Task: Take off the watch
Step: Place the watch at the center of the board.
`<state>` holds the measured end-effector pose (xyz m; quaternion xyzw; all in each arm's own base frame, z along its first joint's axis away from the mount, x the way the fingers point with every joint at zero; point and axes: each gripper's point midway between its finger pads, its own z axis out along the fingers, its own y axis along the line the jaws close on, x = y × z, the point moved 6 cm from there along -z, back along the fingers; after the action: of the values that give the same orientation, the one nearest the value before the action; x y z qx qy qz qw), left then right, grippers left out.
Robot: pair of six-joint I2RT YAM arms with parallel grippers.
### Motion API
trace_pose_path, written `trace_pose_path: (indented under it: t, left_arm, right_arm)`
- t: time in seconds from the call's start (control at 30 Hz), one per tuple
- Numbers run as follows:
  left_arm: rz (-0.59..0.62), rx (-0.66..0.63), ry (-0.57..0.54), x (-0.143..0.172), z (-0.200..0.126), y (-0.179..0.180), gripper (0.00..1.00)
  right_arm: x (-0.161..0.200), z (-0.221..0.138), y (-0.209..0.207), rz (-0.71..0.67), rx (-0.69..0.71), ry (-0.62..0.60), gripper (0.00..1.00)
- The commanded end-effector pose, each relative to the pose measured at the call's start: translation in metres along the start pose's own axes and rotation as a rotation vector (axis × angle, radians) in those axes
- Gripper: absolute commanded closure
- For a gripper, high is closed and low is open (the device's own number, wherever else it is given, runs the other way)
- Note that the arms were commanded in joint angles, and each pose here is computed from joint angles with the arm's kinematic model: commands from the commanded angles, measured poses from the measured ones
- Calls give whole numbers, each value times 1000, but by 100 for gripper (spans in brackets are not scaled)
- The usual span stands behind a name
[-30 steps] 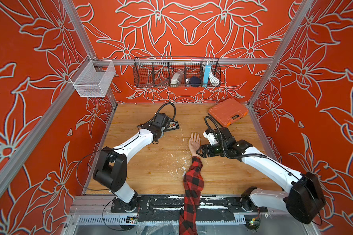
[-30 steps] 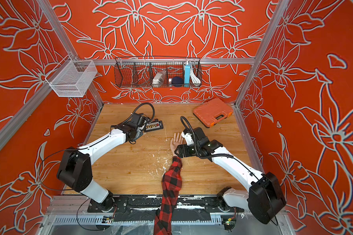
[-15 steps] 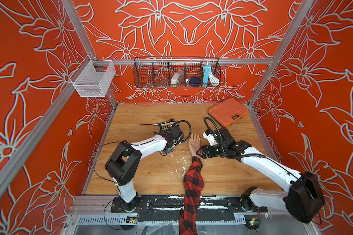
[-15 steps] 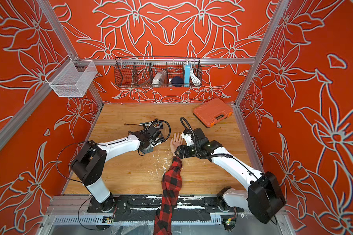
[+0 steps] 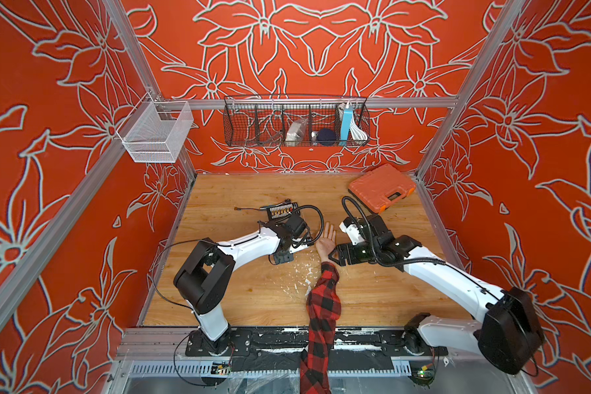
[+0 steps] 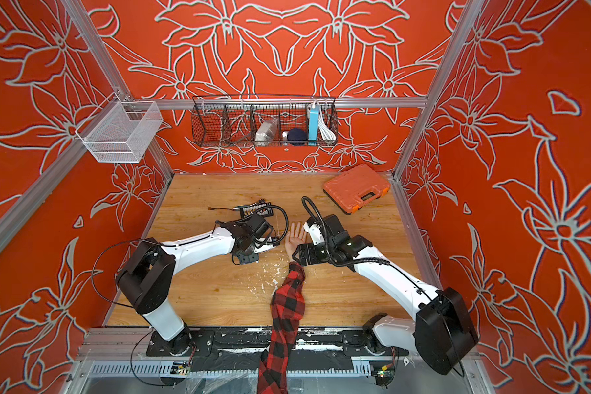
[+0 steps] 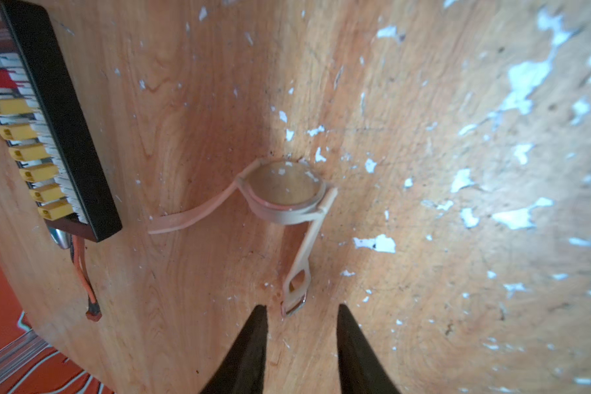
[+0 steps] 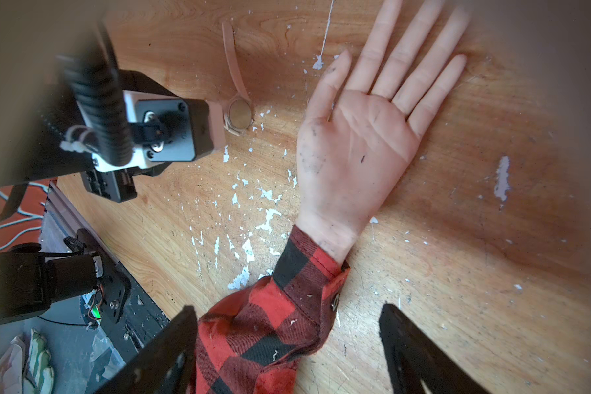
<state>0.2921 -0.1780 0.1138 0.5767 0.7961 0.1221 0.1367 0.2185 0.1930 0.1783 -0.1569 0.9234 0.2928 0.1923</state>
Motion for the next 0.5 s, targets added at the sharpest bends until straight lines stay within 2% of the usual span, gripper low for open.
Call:
trace_pose_path:
  t: [0.0, 0.1, 0.3, 0.4, 0.47]
  left_arm:
    - [-34, 42, -108, -11, -22, -1, 64]
    - [-136, 13, -166, -17, -31, 10, 63]
    - [-439, -21, -257, -26, -47, 38, 61]
    - [-623, -51, -292, -20, -46, 52, 54]
    - [-768, -64, -306, -8, -41, 62, 47]
  right_arm:
    - [0, -1, -1, 9, -3, -7, 14]
    - [-1, -1, -2, 8, 4, -9, 14]
    - [-8, -9, -10, 0, 76, -61, 14]
    - [-18, -18, -20, -7, 156, -100, 14]
    - [-28, -29, -32, -17, 258, -149, 13]
